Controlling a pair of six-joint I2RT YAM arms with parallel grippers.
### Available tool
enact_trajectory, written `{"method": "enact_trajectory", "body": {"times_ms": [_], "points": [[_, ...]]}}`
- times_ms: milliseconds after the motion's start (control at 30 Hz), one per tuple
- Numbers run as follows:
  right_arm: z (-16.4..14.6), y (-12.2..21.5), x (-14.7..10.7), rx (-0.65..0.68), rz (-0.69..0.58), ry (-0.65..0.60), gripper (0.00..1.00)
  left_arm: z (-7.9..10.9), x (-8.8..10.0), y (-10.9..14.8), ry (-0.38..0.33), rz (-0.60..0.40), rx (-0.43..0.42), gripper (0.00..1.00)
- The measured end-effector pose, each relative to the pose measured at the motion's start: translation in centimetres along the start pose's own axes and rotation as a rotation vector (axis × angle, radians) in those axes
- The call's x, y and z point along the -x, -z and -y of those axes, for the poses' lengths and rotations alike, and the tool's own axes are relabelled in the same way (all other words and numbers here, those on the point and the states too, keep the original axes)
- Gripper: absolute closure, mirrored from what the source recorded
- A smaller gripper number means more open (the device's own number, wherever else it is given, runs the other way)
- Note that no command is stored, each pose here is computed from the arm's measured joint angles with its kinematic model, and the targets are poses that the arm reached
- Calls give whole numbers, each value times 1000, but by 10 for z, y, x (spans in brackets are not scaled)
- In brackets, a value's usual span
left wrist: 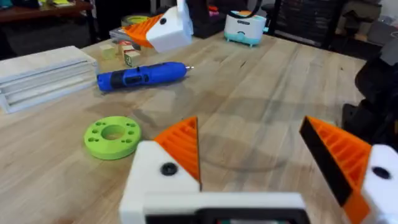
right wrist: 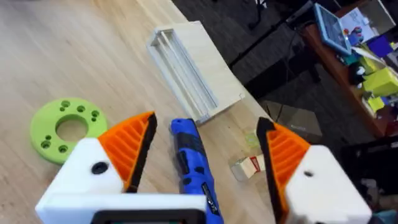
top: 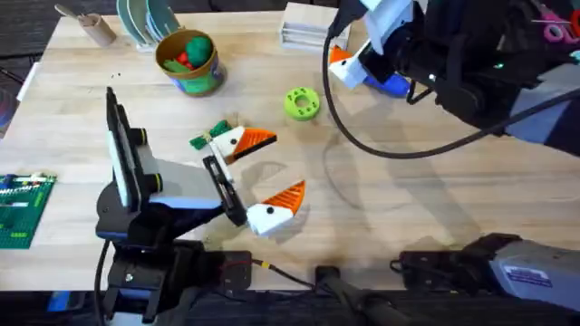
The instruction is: Pick up the gripper from the table and insert it into the empty holder that is missing its gripper. Then pick up a screw, insert it into the mounting hole, and use the screwdriver to tighten it. Finally, clean up the table by picking up the vegetable and placing it into the bucket.
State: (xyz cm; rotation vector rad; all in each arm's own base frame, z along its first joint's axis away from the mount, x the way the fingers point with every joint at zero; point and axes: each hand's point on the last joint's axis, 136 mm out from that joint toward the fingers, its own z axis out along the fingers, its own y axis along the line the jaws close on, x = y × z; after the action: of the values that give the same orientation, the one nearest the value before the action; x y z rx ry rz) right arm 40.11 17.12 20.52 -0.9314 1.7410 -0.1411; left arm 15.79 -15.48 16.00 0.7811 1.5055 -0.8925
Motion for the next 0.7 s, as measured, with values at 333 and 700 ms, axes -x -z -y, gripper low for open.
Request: {"method": "enact_trajectory", "body": {"times_ms": [333,700], "points": [[6,0,8,-21,34,-88,7,-3,2,0,-23,6,20,8],[6,0,9,-21,38,-147,7,-44,54,27,94,18,398,7]]}}
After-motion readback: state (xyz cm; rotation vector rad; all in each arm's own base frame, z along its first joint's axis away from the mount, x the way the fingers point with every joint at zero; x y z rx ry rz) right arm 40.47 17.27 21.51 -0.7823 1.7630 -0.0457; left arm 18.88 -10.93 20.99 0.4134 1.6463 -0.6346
